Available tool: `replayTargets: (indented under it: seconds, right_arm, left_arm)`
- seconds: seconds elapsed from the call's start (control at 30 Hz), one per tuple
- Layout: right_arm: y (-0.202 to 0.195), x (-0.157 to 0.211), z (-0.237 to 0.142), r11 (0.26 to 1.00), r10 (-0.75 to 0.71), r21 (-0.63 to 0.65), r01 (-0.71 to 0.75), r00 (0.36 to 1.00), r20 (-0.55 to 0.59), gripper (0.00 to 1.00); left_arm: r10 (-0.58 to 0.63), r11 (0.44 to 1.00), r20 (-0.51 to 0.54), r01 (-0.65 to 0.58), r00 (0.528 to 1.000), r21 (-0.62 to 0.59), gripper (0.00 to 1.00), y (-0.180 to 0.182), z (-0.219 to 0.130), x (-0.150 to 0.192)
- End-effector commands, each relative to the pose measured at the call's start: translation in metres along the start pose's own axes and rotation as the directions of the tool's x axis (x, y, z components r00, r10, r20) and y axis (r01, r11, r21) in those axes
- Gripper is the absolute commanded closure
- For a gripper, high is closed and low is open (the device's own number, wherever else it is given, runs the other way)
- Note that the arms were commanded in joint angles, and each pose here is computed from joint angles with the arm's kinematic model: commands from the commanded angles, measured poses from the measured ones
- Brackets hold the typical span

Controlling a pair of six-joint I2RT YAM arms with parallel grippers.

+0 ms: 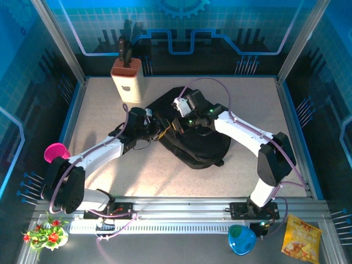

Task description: Pack books, pencil case, and school supplies into a backpack

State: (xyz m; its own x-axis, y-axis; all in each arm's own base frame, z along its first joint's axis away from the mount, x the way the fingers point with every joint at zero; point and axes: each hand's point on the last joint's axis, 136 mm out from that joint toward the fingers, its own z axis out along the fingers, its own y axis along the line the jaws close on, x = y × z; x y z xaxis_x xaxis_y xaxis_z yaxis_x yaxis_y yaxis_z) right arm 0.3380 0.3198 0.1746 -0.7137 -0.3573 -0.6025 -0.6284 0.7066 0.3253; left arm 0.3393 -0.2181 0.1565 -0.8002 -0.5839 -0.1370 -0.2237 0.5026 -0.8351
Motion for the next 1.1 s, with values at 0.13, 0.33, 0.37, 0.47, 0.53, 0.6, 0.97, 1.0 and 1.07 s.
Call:
replayTargets:
  seconds: [0.13, 0.33, 0.37, 0.47, 0.53, 0.6, 0.97, 1.0, 1.07]
  right_arm:
    - [0.007, -0.014, -0.014, 0.998, 0.015, -0.055, -0.012, 0.998, 0.067, 1.0]
    - [0.009, -0.014, -0.015, 0.997, 0.031, -0.076, -0.025, 0.997, 0.073, 1.0]
    - [0.008, -0.014, -0.015, 0.997, 0.033, -0.077, -0.027, 0.997, 0.073, 1.0]
    - [0.008, -0.012, -0.016, 0.996, 0.036, -0.078, -0.03, 0.997, 0.074, 1.0]
    - [0.005, -0.011, -0.016, 0.997, 0.04, -0.066, -0.035, 0.996, 0.075, 1.0]
    - [-0.001, -0.008, -0.016, 0.998, 0.048, -0.038, -0.045, 0.996, 0.072, 1.0]
    - [-0.173, 0.003, -0.046, 0.783, 0.293, 0.503, -0.367, 0.93, 0.222, 1.0]
    - [-0.189, 0.002, -0.051, 0.748, 0.312, 0.531, -0.397, 0.918, 0.246, 1.0]
    - [-0.213, -0.003, -0.057, 0.699, 0.341, 0.564, -0.44, 0.898, 0.277, 1.0]
  left_arm:
    - [-0.01, 1.0, 0.036, 0.01, 0.999, 0.002, 0.54, -0.005, -0.004, -0.007]
    - [-0.037, 0.997, -0.039, 0.04, 0.999, 0.064, 0.59, -0.017, 0.018, -0.003]
    - [-0.04, 0.996, -0.05, 0.044, 0.998, 0.073, 0.59, -0.019, 0.021, -0.002]
    - [-0.051, 0.996, -0.08, 0.056, 0.996, 0.067, 0.62, -0.019, 0.031, 0.0]
    - [-0.055, 0.996, -0.091, 0.061, 0.994, 0.065, 0.68, -0.018, 0.035, 0.001]
    - [-0.061, 0.997, -0.095, 0.065, 0.994, 0.048, 0.77, -0.014, 0.038, 0.001]
    - [-0.052, 0.998, -0.067, 0.048, 0.996, -0.051, 1.0, 0.02, 0.029, 0.003]
    - [-0.05, 0.997, -0.066, 0.046, 0.997, -0.058, 1.0, 0.023, 0.027, 0.004]
    - [-0.053, 0.997, -0.06, 0.049, 0.997, -0.068, 1.0, 0.028, 0.024, 0.004]
